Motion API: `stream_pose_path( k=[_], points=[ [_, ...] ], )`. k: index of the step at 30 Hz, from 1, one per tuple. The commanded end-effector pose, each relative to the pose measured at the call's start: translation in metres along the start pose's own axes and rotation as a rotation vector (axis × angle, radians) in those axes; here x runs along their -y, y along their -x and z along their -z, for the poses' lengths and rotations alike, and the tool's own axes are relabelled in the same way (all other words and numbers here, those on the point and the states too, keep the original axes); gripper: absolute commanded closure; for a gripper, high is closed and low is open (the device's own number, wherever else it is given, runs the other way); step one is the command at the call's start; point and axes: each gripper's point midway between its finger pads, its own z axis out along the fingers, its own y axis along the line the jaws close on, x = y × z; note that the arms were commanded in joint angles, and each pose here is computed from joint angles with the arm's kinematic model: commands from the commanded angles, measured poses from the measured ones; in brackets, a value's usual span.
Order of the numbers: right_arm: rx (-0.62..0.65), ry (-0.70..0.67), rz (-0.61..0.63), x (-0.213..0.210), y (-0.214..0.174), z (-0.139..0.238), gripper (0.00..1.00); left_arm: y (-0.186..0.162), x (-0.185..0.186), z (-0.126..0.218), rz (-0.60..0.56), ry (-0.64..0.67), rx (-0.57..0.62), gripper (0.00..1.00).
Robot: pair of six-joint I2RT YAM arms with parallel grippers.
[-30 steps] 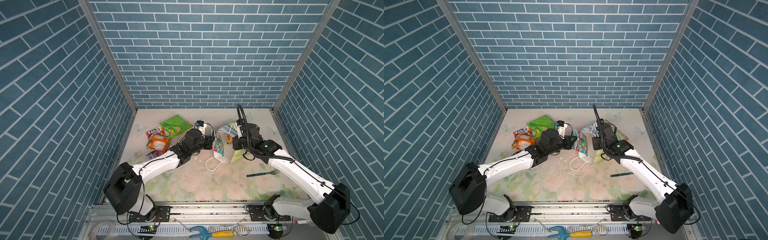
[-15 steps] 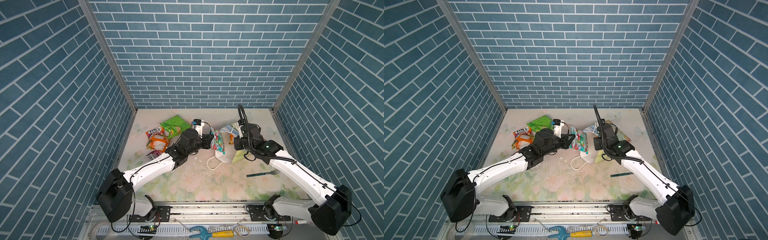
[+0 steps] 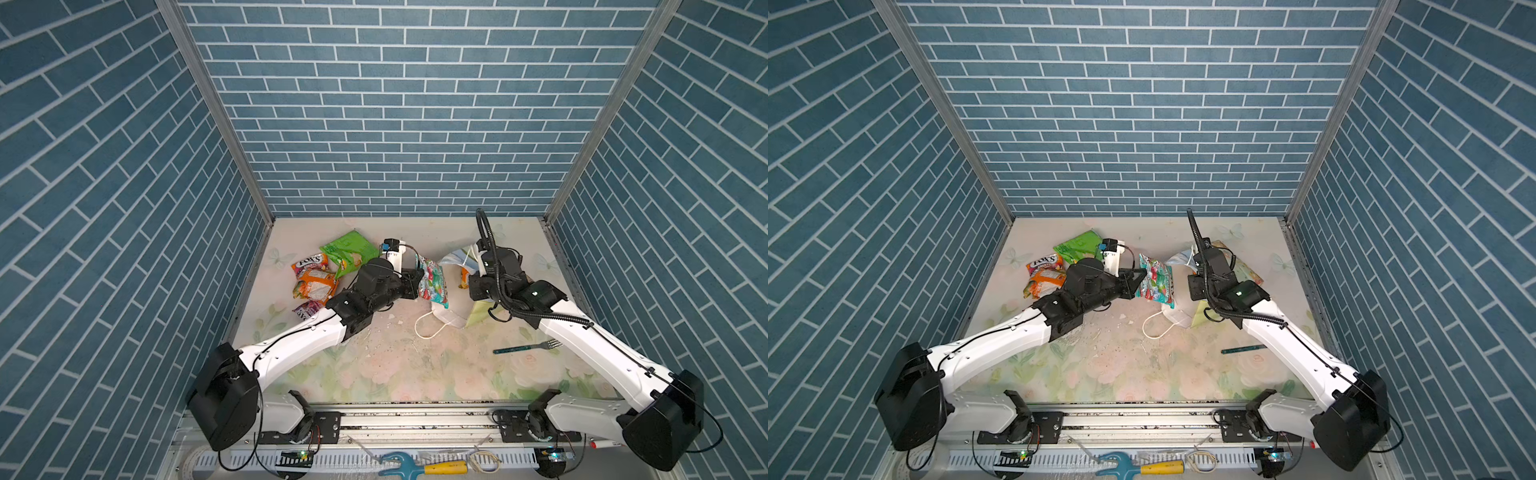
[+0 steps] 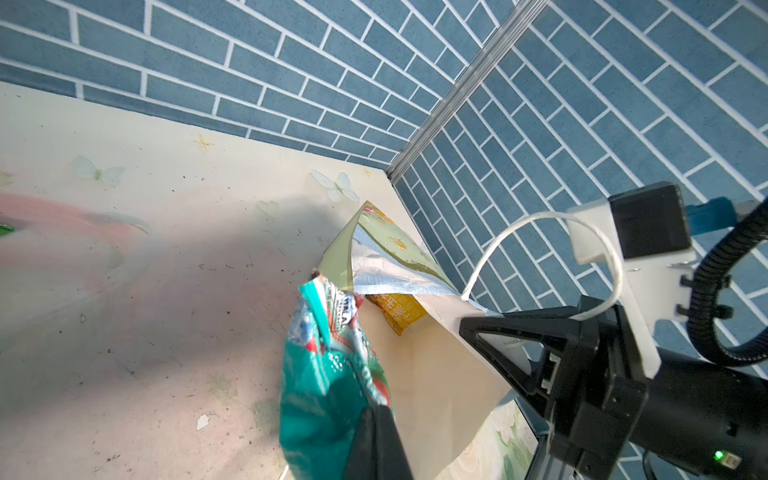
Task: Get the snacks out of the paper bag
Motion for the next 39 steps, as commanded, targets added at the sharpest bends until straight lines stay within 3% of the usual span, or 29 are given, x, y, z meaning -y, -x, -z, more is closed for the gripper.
stream_pose_path(
  k=[1, 11, 30, 39],
  points=[
    [0.006, -0.041, 0.022, 0.010, 0.001, 0.008, 1.00, 0.019, 0.004, 0.009, -0.020, -0.005, 0.067, 1.00],
    [-0.006, -0.090, 0.027, 0.018, 0.005, 0.009, 1.00, 0.029, 0.000, 0.025, -0.028, 0.010, 0.106, 1.00],
    [0.013, -0.099, 0.043, 0.020, 0.016, 0.014, 1.00, 0.047, -0.051, 0.043, 0.033, 0.112, 0.153, 1.00],
    [0.020, -0.093, 0.060, 0.017, 0.029, 0.016, 1.00, 0.049, -0.057, 0.047, 0.017, 0.144, 0.161, 1.00]
  ],
)
